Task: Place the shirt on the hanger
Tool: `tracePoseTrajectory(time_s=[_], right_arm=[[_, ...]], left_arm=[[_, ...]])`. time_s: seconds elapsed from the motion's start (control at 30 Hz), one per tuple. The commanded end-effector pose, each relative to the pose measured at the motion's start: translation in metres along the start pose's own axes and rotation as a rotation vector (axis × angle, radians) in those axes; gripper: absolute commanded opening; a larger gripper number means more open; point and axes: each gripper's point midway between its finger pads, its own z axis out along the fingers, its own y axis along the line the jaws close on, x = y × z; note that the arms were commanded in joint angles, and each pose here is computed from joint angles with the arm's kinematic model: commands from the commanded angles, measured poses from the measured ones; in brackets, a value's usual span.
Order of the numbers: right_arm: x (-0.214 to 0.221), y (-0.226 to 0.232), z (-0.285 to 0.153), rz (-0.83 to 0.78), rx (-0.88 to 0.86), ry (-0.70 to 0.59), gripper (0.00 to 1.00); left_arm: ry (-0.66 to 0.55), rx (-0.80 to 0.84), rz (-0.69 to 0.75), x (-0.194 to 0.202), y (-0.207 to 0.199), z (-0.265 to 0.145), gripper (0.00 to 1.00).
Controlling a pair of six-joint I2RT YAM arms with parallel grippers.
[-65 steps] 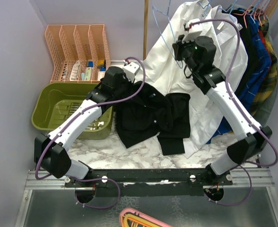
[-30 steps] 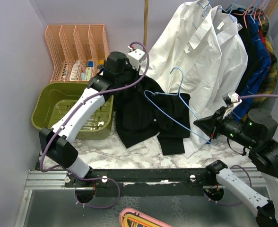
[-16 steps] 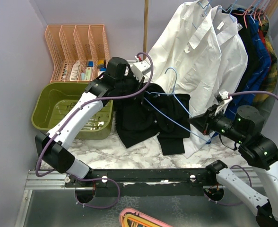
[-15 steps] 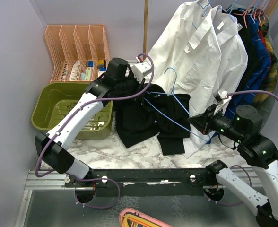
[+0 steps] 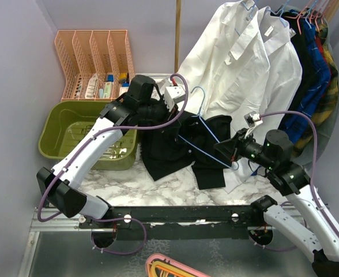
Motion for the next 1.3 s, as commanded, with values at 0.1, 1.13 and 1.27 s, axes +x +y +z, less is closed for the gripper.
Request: tracePoseTrajectory(time_s=[0.1, 1.13, 1.27], right_arm=[[-0.021, -0.007, 0.019, 0.081, -0.018, -0.205, 0.01], [0.028, -0.044, 0.066, 0.215, -0.065, -0.291, 0.01], [0.039, -0.048, 0.073, 0.209, -0.064, -0.253, 0.01]], left_arm=[[0.004, 0.237, -0.001, 0.011, -0.052, -0.003, 0.0], [0.093, -0.006, 0.137, 0.036, 0.016, 0.004, 0.66], [0.001, 0.0, 0.201, 0.021, 0.06, -0.011, 0.75]])
